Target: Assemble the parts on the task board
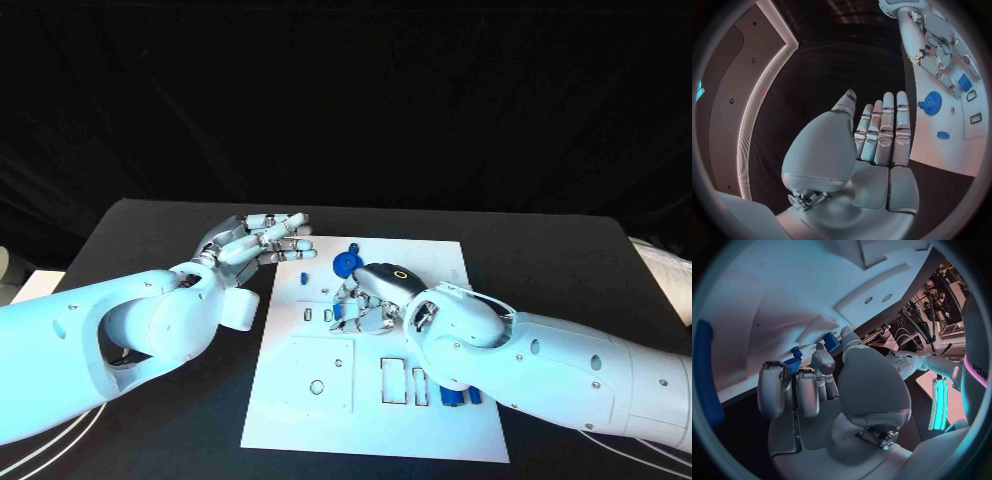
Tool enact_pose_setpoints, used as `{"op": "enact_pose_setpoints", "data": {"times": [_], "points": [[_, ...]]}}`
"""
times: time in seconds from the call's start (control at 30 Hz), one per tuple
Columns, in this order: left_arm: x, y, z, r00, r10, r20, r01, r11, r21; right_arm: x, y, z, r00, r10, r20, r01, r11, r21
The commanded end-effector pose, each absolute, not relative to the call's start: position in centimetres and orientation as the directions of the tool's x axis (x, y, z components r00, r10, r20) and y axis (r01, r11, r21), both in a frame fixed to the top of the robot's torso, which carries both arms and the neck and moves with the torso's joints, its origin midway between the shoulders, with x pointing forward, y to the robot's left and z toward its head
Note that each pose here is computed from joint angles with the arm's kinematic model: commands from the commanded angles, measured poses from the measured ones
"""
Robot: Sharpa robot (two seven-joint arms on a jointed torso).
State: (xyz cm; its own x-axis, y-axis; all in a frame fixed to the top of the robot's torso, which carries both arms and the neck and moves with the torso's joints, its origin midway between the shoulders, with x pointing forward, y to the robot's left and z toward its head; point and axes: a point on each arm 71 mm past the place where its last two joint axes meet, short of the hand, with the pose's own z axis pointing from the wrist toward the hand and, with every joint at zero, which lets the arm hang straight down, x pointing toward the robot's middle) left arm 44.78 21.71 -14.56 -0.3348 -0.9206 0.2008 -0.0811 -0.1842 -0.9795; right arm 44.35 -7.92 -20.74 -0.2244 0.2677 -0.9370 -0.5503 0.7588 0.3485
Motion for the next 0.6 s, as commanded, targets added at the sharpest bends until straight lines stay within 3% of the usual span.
{"op": "enact_pose_setpoints", "data": {"times": [0.03,0.17,0.33,0.47,0.6], "points": [[44.8,21.5,-14.6,-0.353,-0.913,0.206,-0.091,-0.186,-0.978,44.2,-8.4,-19.7,-0.142,0.370,-0.918,-0.562,0.733,0.383],[45.0,21.7,-14.8,-0.362,-0.918,0.164,-0.099,-0.137,-0.986,43.9,-8.9,-18.7,-0.143,0.436,-0.888,-0.608,0.670,0.427],[45.5,21.6,-15.6,-0.403,-0.913,0.062,-0.134,-0.008,-0.991,43.9,-10.5,-17.0,-0.250,0.525,-0.814,-0.628,0.553,0.549],[45.8,21.5,-16.7,-0.461,-0.885,-0.065,-0.189,0.170,-0.967,44.8,-13.4,-15.2,-0.368,0.634,-0.680,-0.523,0.464,0.715],[45.8,21.5,-17.9,-0.532,-0.821,-0.209,-0.241,0.383,-0.892,46.0,-16.8,-13.5,-0.388,0.720,-0.576,-0.422,0.416,0.805]]}}
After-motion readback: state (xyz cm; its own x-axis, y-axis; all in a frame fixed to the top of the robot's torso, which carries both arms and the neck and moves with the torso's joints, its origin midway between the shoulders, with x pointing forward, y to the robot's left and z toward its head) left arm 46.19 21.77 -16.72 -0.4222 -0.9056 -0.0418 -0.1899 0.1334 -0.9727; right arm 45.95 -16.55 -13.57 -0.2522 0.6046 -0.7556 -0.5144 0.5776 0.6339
